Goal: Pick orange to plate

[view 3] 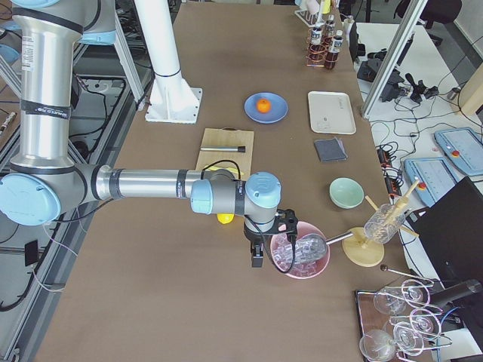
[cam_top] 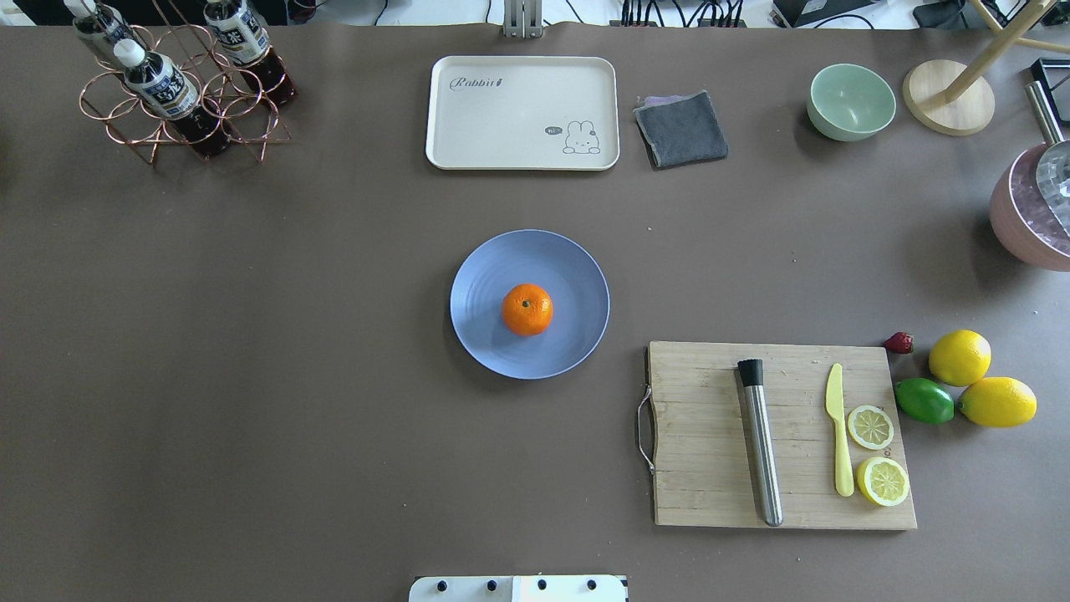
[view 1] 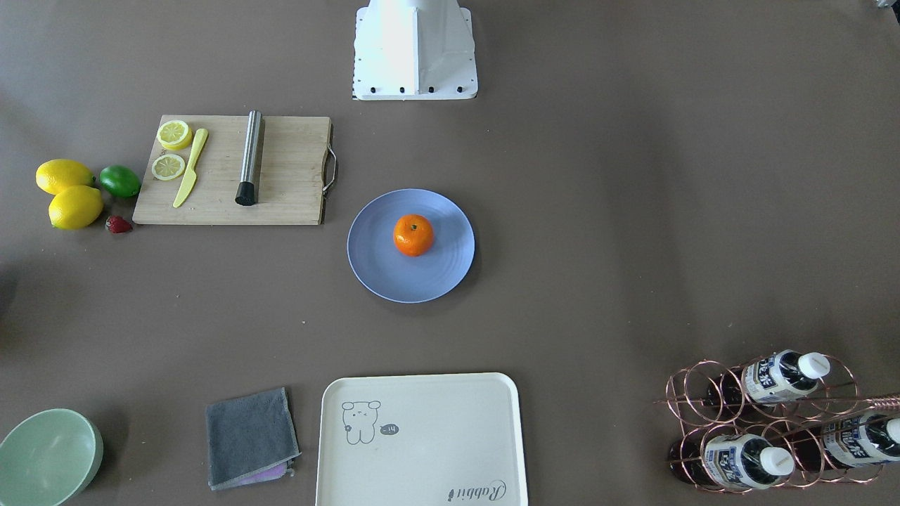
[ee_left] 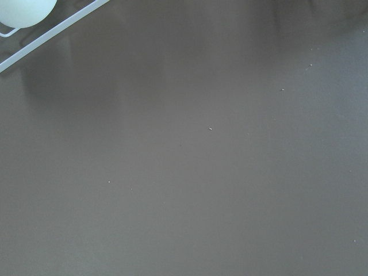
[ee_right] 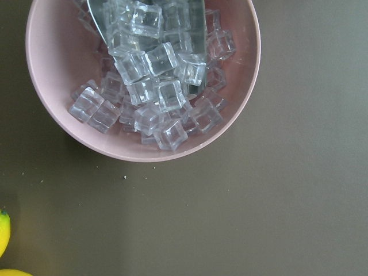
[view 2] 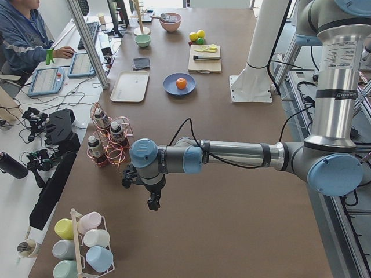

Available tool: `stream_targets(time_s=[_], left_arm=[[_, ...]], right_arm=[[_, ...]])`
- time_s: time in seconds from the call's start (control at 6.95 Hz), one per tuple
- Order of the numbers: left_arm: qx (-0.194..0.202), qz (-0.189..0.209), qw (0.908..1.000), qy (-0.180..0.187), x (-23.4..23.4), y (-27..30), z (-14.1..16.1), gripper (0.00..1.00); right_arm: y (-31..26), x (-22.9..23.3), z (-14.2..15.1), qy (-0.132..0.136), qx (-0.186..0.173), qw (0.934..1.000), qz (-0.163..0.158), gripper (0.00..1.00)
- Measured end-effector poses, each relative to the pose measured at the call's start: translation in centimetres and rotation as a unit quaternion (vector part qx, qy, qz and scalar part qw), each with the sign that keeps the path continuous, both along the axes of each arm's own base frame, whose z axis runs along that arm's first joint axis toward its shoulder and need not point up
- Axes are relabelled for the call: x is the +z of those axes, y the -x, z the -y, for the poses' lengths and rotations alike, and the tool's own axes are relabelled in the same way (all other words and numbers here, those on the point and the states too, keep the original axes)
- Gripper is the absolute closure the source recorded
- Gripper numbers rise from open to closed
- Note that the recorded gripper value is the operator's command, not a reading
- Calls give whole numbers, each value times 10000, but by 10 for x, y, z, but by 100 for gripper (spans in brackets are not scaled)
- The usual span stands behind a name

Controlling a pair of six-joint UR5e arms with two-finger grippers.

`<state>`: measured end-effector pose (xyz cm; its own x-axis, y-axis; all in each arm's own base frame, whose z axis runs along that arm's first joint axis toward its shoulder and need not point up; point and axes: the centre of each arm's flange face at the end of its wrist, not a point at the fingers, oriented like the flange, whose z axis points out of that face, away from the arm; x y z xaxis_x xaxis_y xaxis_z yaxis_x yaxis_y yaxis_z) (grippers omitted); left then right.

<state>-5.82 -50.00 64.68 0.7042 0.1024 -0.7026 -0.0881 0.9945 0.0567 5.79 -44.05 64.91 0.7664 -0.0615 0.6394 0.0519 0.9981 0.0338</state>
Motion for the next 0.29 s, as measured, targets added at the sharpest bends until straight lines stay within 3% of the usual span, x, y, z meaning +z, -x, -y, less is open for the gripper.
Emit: stream_targets(time_s=[0.29], left_arm=[[0, -11, 10000, -13, -1, 0, 0, 2]], right_arm=[[0, 0, 0, -2, 0, 10000, 0, 0]])
